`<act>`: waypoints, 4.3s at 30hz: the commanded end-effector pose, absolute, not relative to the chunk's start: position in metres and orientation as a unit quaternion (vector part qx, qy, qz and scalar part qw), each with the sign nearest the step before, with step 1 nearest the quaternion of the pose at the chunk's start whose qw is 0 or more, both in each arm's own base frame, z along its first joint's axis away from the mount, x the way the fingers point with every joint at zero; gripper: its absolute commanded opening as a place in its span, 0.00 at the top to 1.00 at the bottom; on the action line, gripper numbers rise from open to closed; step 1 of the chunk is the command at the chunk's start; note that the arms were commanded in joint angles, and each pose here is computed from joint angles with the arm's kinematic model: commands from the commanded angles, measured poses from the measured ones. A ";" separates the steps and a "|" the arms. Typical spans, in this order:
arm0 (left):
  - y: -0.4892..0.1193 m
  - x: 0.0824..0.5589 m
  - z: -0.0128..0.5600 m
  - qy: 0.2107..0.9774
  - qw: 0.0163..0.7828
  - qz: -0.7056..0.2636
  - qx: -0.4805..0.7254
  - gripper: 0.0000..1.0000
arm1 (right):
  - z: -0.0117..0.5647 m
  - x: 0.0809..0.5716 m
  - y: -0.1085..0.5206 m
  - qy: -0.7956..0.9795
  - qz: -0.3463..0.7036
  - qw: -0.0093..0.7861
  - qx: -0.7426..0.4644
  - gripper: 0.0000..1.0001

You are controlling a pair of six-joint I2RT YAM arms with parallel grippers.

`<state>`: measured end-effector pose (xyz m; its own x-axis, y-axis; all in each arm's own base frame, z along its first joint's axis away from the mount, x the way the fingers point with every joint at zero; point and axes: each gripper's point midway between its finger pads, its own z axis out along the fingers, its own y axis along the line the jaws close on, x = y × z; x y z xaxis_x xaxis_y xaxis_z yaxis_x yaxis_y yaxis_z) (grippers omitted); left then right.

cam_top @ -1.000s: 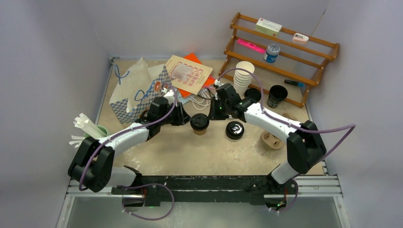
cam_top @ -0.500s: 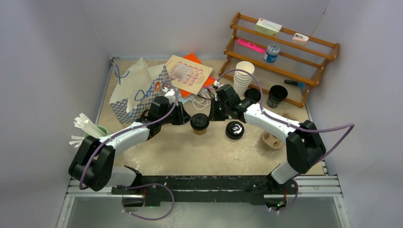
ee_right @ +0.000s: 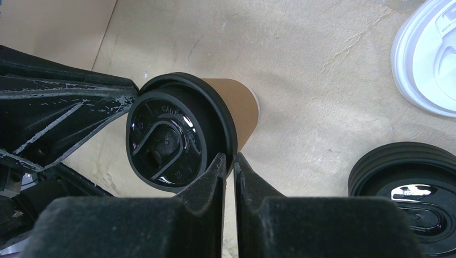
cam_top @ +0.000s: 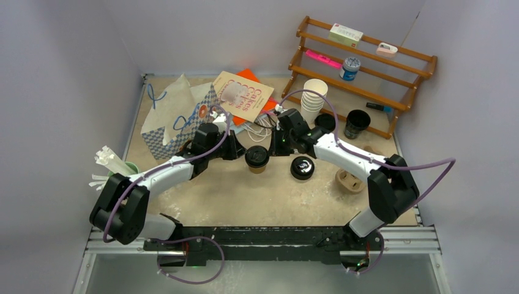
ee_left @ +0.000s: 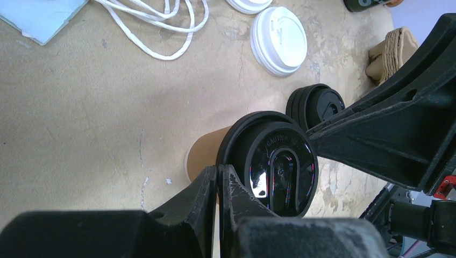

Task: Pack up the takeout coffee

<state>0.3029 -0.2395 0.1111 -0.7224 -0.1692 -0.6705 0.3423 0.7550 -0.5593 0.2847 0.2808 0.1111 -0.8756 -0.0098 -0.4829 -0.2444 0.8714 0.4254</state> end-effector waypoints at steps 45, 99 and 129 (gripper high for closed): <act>-0.264 0.339 0.152 0.843 0.408 -0.336 0.102 0.76 | 0.133 0.260 0.262 0.938 0.232 0.245 -0.083 0.78; -0.254 0.246 0.127 0.812 0.364 -0.450 -0.078 0.63 | 0.128 0.339 0.285 0.912 0.297 0.263 -0.109 0.53; -0.259 0.281 0.127 0.807 0.376 -0.450 -0.070 0.70 | 0.113 0.300 0.258 0.925 0.274 0.238 -0.114 0.54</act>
<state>0.2660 -0.2552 0.1093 -0.7414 -0.4539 -0.4942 0.1701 0.5853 -0.7928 0.3135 0.2607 0.1059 -0.8593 -0.0678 -0.5070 -0.3286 0.8328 0.4455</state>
